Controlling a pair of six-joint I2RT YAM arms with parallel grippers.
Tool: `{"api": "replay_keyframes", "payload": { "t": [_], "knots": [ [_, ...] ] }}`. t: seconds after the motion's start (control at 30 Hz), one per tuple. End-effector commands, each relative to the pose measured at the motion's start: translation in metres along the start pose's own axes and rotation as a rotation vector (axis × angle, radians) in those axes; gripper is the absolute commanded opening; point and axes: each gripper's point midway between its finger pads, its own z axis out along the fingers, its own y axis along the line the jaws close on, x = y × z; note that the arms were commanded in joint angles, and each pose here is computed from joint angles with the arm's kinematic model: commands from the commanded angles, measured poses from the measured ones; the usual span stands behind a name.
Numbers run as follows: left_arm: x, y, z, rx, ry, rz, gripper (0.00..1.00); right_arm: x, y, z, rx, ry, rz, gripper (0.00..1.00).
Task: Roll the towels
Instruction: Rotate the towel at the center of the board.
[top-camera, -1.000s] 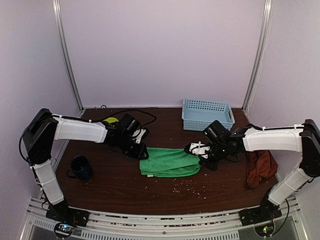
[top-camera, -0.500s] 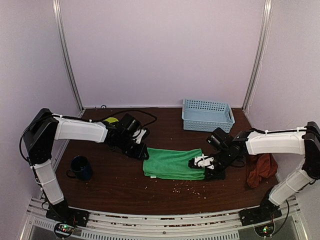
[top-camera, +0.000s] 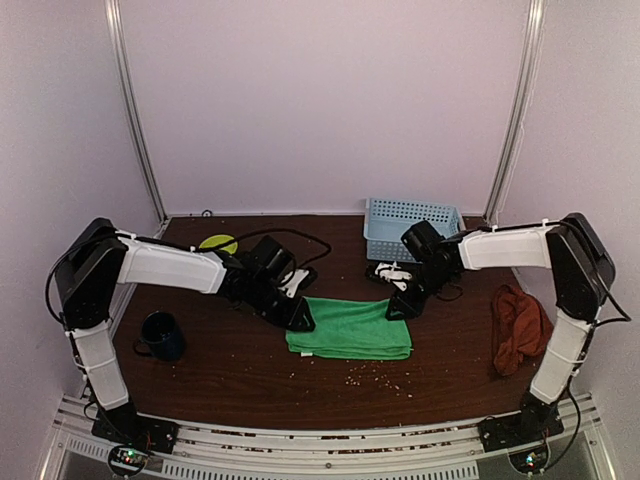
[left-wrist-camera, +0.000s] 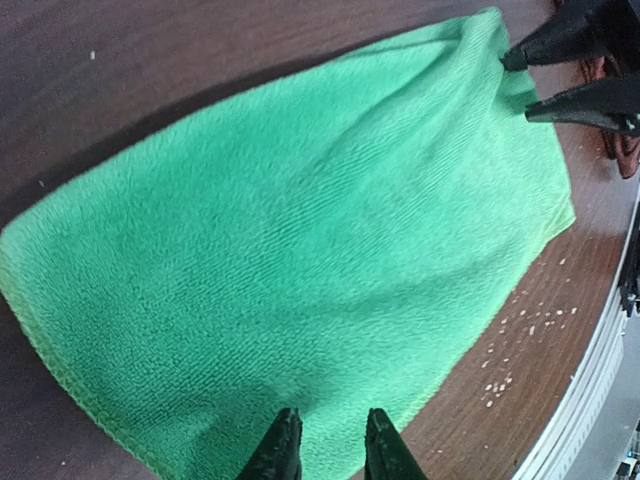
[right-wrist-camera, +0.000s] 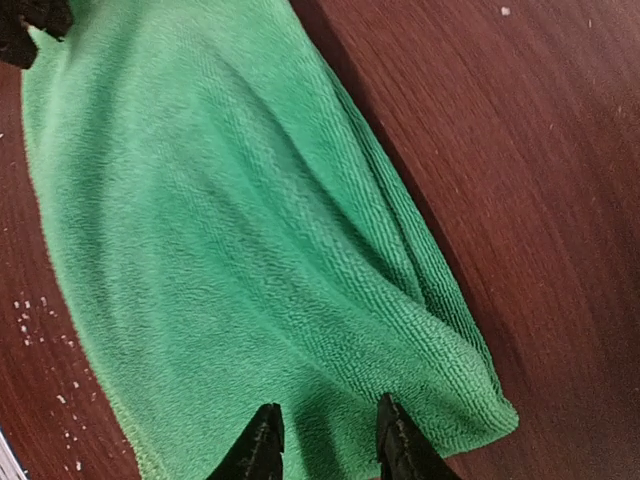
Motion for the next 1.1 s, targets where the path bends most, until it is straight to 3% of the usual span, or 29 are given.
{"api": "replay_keyframes", "payload": {
  "t": [0.0, 0.13, 0.3, 0.43, 0.63, 0.8, 0.93, 1.07],
  "knots": [
    [0.018, 0.014, 0.015, -0.025, 0.061, -0.019, 0.24, 0.002, -0.029, 0.012, 0.060, 0.009, 0.089, 0.37],
    [0.028, 0.039, 0.017, -0.120, 0.110, -0.036, 0.23, 0.027, -0.030, 0.022, 0.050, 0.078, 0.092, 0.47],
    [0.016, 0.075, 0.007, -0.199, 0.089, -0.056, 0.21, 0.060, 0.010, 0.023, -0.096, 0.166, 0.127, 0.55],
    [-0.017, 0.089, 0.005, -0.199, 0.047, -0.019, 0.21, 0.055, 0.062, 0.012, -0.228, 0.173, 0.117, 0.59],
    [-0.091, 0.108, -0.020, -0.244, -0.050, 0.057, 0.21, 0.024, 0.151, -0.022, -0.533, 0.191, -0.024, 0.66],
    [-0.109, 0.094, -0.065, -0.277, -0.123, 0.075, 0.25, -0.022, 0.141, -0.055, -0.534, 0.087, -0.034, 0.67],
    [-0.085, 0.075, -0.075, -0.189, -0.137, 0.018, 0.27, -0.054, 0.097, -0.055, -0.361, -0.031, 0.022, 0.65],
    [-0.046, 0.081, -0.071, -0.180, -0.114, -0.170, 0.28, -0.076, 0.042, -0.034, -0.172, -0.090, 0.075, 0.58]
  ]
}}
